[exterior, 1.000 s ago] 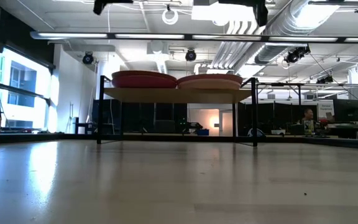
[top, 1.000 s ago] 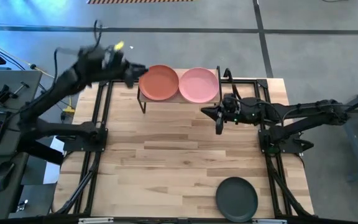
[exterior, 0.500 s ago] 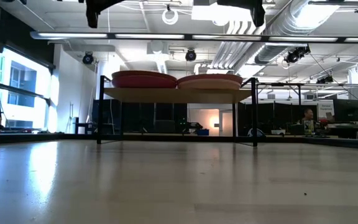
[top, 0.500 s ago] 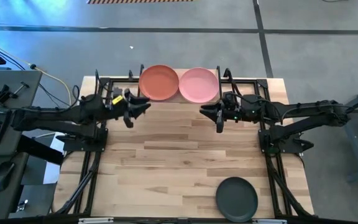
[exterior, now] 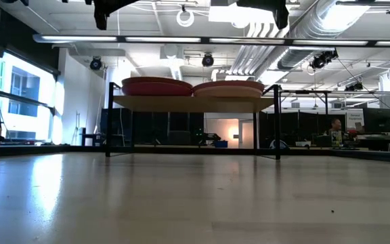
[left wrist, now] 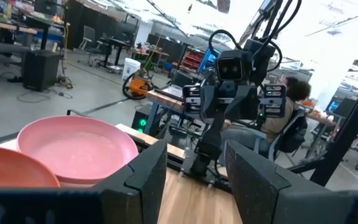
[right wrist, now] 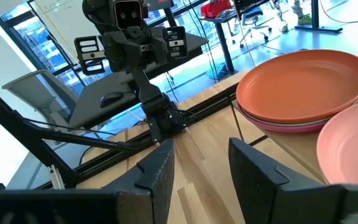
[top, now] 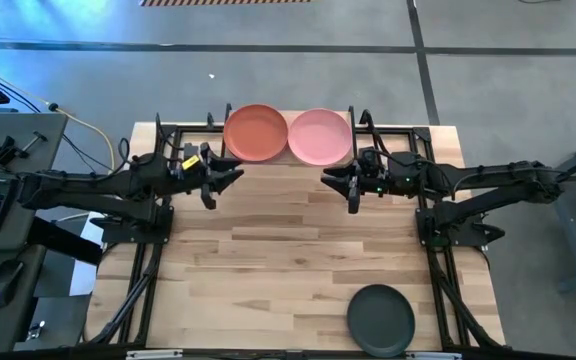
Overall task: Place and stack plates onto a shelf
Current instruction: Stack the black plate on the light pink plate on the shelf
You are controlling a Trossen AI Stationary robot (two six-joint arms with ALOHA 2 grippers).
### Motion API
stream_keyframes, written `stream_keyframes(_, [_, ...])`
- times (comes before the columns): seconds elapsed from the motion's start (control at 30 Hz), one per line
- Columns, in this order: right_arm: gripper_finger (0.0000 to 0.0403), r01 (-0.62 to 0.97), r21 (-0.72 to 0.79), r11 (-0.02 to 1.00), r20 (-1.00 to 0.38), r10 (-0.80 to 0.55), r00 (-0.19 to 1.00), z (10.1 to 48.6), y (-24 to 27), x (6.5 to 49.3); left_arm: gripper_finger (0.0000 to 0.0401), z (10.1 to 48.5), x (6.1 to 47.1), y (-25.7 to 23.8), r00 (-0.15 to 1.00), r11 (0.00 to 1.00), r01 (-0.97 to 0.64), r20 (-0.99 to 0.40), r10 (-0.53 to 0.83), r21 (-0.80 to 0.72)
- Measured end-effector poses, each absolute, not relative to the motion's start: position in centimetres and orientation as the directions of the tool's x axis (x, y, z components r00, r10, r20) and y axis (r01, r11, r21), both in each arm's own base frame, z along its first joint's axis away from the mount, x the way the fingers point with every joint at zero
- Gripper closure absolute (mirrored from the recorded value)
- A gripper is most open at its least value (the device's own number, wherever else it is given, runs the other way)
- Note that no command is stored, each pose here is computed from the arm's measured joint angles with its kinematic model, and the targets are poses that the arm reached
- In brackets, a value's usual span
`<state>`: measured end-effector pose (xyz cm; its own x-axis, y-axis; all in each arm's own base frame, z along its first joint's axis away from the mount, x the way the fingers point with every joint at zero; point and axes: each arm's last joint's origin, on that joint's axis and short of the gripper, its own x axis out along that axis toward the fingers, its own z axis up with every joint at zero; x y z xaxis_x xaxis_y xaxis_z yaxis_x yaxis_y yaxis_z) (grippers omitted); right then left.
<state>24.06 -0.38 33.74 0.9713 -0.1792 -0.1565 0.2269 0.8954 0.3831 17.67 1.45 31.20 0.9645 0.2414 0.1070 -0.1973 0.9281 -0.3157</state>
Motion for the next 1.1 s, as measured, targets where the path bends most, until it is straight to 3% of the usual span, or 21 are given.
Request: stream_keyframes(1.1, [0.0269, 0.257, 0.397, 0.881, -0.138, -0.22, 0.966, 33.91, -0.5, 24.06, 0.0249, 31.04, 17.84, 1.39, 0.972, 0.897, -0.159, 0.096, 0.216, -0.412])
